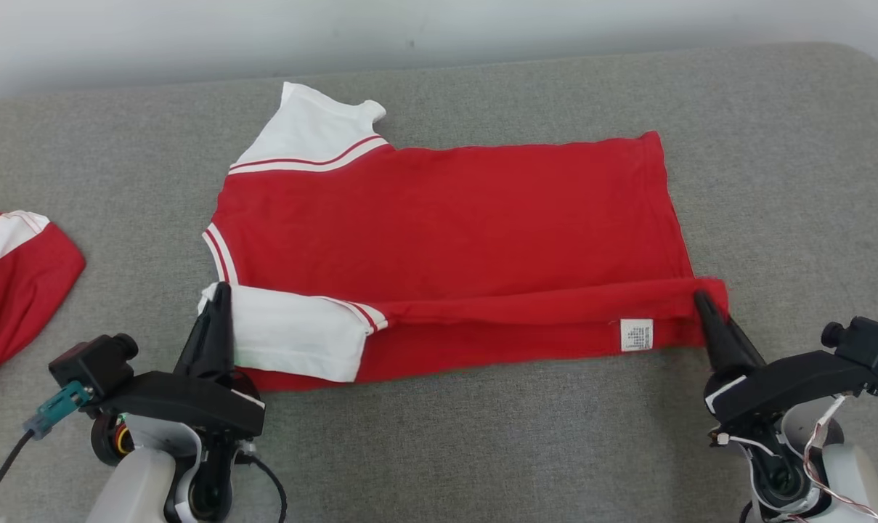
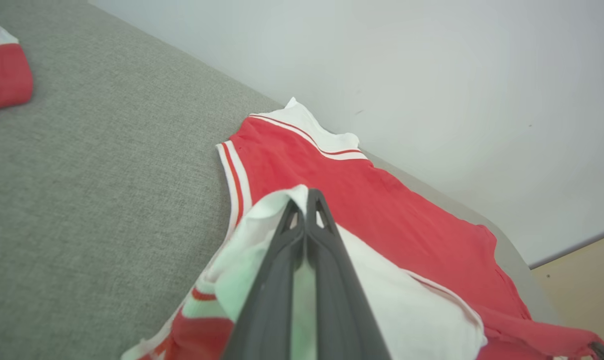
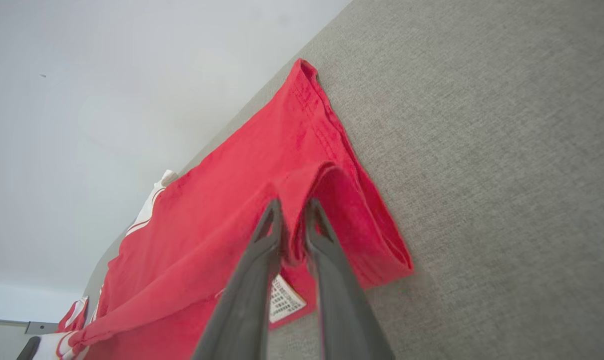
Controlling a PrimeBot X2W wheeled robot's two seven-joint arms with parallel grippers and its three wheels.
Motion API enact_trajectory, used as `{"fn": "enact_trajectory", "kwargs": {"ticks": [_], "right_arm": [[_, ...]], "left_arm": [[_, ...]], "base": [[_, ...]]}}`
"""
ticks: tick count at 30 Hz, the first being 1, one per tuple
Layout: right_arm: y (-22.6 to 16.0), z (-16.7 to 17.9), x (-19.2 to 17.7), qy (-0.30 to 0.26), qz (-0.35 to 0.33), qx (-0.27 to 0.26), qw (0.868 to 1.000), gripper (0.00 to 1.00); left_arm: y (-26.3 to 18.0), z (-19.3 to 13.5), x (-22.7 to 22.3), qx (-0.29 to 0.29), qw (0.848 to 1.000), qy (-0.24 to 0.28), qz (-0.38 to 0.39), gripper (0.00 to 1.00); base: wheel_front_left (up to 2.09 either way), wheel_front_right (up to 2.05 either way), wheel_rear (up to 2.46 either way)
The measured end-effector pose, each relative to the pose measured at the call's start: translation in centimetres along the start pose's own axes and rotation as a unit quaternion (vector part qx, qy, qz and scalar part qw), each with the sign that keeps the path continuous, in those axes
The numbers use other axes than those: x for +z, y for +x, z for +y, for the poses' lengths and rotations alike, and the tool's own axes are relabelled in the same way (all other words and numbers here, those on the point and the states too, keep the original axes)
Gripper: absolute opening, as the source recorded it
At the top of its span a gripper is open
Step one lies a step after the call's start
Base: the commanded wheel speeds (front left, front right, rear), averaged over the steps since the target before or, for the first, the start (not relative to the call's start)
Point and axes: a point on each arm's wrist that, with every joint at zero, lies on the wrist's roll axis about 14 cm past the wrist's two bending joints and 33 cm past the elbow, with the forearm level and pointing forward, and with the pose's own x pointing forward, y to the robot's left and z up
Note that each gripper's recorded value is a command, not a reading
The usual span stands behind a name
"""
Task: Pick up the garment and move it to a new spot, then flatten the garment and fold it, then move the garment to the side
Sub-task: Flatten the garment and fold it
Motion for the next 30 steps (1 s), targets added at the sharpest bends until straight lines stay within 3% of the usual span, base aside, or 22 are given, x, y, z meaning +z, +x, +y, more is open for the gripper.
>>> {"fn": "enact_trajectory", "kwargs": {"ticks": [9, 18, 30], "right_arm": [[-0.6, -0.2, 0.1, -0.012, -0.018, 0.0, 1.0, 1.0], [-2.6, -1.4, -0.1, -0.121, -0.017, 0.0, 0.993, 1.0], [-1.6, -2.5, -0.8, -0.179, -0.001, -0.009, 0.984, 1.0]], "left_arm": [[-0.5, 0.4, 0.3, 0.005, 1.0, -0.004, -0.022, 1.0], [-3.7, 2.3, -0.8, 0.032, 0.999, 0.006, -0.017, 1.0], [-5.3, 3.8, -3.7, 0.042, 0.993, 0.106, 0.043, 1.0]], "base": [[0.0, 0.0, 0.0], [0.0, 0.0, 0.0], [0.0, 0.0, 0.0]]}}
